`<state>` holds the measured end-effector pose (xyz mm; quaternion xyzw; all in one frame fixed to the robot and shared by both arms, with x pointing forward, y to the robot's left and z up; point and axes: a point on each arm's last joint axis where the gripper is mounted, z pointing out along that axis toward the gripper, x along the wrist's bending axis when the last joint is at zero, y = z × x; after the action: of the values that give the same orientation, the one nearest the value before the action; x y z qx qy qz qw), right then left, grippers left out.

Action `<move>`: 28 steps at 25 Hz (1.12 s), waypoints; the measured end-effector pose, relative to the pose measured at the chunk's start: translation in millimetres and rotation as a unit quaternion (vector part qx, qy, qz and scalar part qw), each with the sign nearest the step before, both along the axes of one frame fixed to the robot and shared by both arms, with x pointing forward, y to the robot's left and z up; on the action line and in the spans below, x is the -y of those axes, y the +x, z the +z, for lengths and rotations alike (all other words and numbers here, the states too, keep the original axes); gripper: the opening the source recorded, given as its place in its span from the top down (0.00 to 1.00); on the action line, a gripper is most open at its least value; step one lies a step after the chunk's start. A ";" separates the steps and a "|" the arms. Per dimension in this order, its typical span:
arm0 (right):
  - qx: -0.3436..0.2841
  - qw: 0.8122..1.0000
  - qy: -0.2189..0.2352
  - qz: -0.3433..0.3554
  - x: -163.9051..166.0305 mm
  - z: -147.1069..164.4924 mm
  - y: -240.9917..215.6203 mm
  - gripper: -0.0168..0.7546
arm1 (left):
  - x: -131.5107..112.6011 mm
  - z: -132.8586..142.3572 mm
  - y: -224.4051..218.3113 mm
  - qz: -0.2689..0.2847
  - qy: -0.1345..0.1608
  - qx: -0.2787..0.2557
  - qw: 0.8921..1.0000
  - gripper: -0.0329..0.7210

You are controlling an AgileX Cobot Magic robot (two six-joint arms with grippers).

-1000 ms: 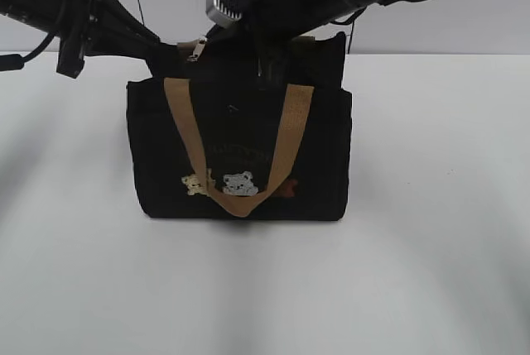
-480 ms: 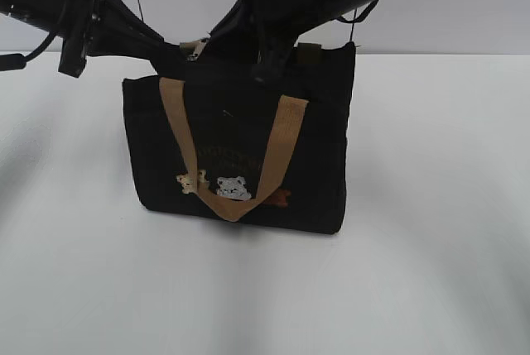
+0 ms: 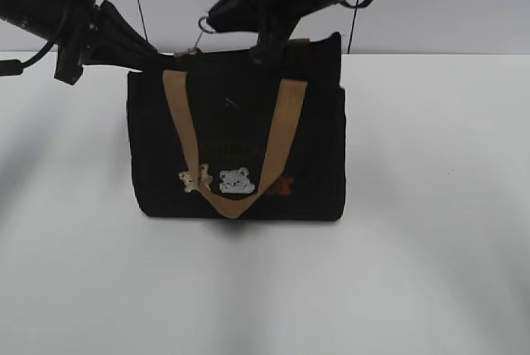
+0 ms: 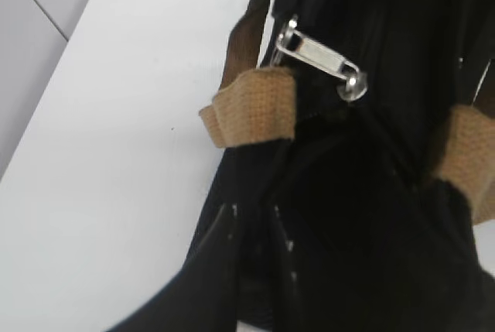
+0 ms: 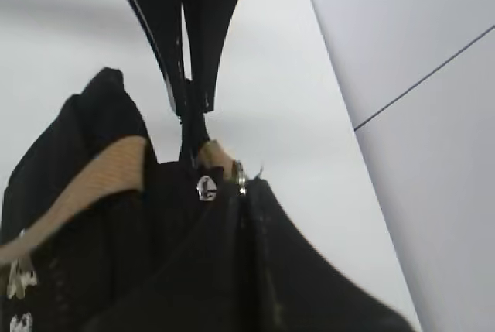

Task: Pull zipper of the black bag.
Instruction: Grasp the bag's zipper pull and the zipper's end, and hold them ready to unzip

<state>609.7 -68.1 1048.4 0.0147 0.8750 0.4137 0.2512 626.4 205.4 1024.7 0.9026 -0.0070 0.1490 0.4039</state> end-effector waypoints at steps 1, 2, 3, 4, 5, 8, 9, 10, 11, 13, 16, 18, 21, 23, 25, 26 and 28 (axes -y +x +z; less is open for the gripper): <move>0.009 1.000 0.007 -0.004 1.1 8.3 -1.6 1.00 | -1.4 -1.7 1.1 0.004 0.007 0.001 1.000 0.89; 0.014 1.000 0.011 -0.005 1.8 13.4 -2.7 1.00 | -1.7 -2.4 1.3 0.005 0.009 0.000 1.000 0.89; 0.015 1.000 0.012 -0.005 1.9 14.6 -3.1 1.00 | -1.8 -1.5 1.0 0.005 0.009 0.001 1.000 0.89; 0.015 1.000 0.012 -0.005 2.1 14.6 -3.1 1.00 | -2.0 -1.4 0.8 0.005 0.011 0.002 1.000 0.90; 0.015 1.000 0.012 -0.007 2.9 14.6 -2.5 1.00 | -2.1 -1.6 0.7 0.004 0.013 0.001 1.000 0.89; 0.015 1.000 0.012 -0.012 7.0 14.6 0.0 1.00 | -2.1 -1.6 0.8 0.004 0.013 0.001 1.000 0.89; 0.015 1.000 0.011 -0.014 8.9 14.5 1.0 1.00 | -2.1 -1.5 0.8 0.004 0.012 0.001 1.000 0.89; 0.015 1.000 0.010 -0.016 11.9 14.3 2.6 1.00 | -2.1 -1.5 0.8 0.005 0.012 0.001 1.000 0.89; 0.016 1.000 0.007 -0.020 16.0 14.0 4.8 1.00 | -2.1 -1.5 0.8 0.005 0.012 0.001 1.000 0.89; 0.020 0.999 -0.006 -0.026 26.7 12.7 9.9 1.00 | -2.1 -1.5 0.9 0.005 0.012 0.001 1.000 0.90; 0.024 0.998 -0.027 -0.043 50.8 10.5 20.3 1.00 | -2.2 -1.5 1.3 0.007 0.012 0.003 1.000 0.90; 0.022 0.998 -0.042 -0.049 66.1 8.5 25.3 1.00 | -2.3 -1.5 1.3 0.007 0.013 0.003 1.000 0.90; 0.017 0.996 -0.061 -0.060 86.4 5.8 30.9 1.00 | -2.4 -1.7 1.3 0.007 0.014 0.003 1.000 0.90; 0.010 0.995 -0.062 -0.074 95.2 5.2 33.6 1.00 | -2.5 -1.8 1.3 0.006 0.015 0.003 1.000 0.90; 0.006 0.995 -0.064 -0.077 99.3 4.6 34.3 1.00 | -2.5 -1.8 1.3 0.006 0.015 0.003 1.000 0.90; 0.005 0.995 -0.064 -0.077 100.1 4.5 34.4 1.00 | -2.4 -1.7 1.3 0.007 0.014 0.003 1.000 0.90; 0.004 0.995 -0.064 -0.077 100.1 4.9 34.1 1.00 | -2.3 -1.5 1.4 0.007 0.012 0.003 1.000 0.90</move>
<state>643.8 -168.2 1053.3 0.0647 0.8948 0.3365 0.2863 627.8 207.7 1023.3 0.9070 -0.0035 0.1548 0.3915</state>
